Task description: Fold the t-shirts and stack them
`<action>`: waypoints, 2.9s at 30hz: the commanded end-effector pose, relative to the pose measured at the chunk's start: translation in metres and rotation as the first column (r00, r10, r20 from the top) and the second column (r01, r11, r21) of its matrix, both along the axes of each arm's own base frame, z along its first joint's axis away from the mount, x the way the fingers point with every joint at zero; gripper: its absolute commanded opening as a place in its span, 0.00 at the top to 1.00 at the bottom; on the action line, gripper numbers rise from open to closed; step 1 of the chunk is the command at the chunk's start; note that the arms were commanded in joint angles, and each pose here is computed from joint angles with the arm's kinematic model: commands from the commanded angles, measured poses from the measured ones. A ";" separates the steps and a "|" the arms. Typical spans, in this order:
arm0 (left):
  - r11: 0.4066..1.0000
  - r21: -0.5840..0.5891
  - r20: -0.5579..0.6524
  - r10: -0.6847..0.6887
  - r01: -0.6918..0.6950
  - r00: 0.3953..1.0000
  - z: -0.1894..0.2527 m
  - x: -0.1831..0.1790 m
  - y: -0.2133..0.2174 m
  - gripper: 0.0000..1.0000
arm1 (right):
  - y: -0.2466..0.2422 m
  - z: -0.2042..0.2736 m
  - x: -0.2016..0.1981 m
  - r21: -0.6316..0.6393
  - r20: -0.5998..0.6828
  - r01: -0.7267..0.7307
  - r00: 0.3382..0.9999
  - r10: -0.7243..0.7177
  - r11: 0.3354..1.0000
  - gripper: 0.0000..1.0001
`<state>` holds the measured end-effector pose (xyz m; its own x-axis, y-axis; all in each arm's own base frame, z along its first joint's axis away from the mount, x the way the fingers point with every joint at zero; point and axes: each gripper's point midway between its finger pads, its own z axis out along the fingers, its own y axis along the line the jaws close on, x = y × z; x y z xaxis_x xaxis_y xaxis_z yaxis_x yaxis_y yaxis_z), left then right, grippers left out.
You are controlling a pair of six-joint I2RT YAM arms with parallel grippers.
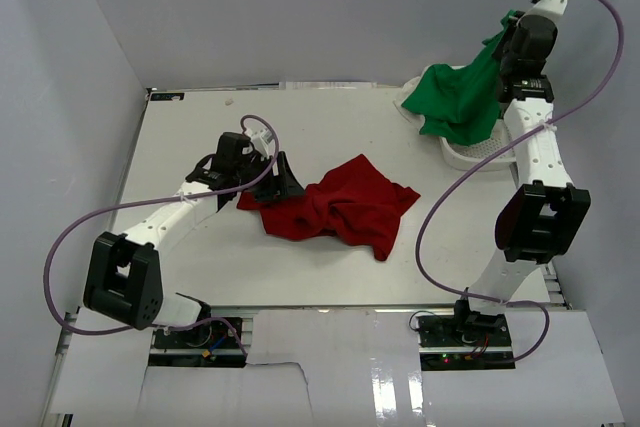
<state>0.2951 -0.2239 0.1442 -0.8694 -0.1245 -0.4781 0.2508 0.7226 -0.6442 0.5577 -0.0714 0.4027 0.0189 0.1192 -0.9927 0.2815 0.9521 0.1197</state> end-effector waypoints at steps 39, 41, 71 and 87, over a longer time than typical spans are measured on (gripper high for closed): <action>0.815 0.013 -0.130 0.576 -0.579 0.807 0.007 0.103 0.171 0.23 | 0.396 -0.186 -0.294 0.276 -0.562 -0.936 0.029 0.827 0.220 0.12; 0.800 0.009 -0.145 0.595 -0.600 0.791 0.006 0.108 0.183 0.23 | 0.409 -0.193 -0.306 0.258 -0.592 -0.950 -0.012 0.806 0.175 0.12; 0.501 -0.019 -0.205 0.845 -0.865 0.494 0.021 0.106 0.334 0.22 | 0.561 -0.293 -0.296 -0.330 -0.859 -0.944 0.288 0.423 -0.026 0.22; 0.477 -0.039 -0.193 0.859 -0.878 0.475 0.029 0.108 0.336 0.22 | 0.598 -0.336 -0.283 -0.437 -0.844 -0.895 0.374 0.385 -0.088 0.33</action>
<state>0.3977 0.1103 0.1388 -0.3540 -0.9060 -0.2319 -0.6109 0.4118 -0.6762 0.2646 0.5125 0.0556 0.1136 -0.9275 -0.3562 -0.8160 0.1175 -0.5661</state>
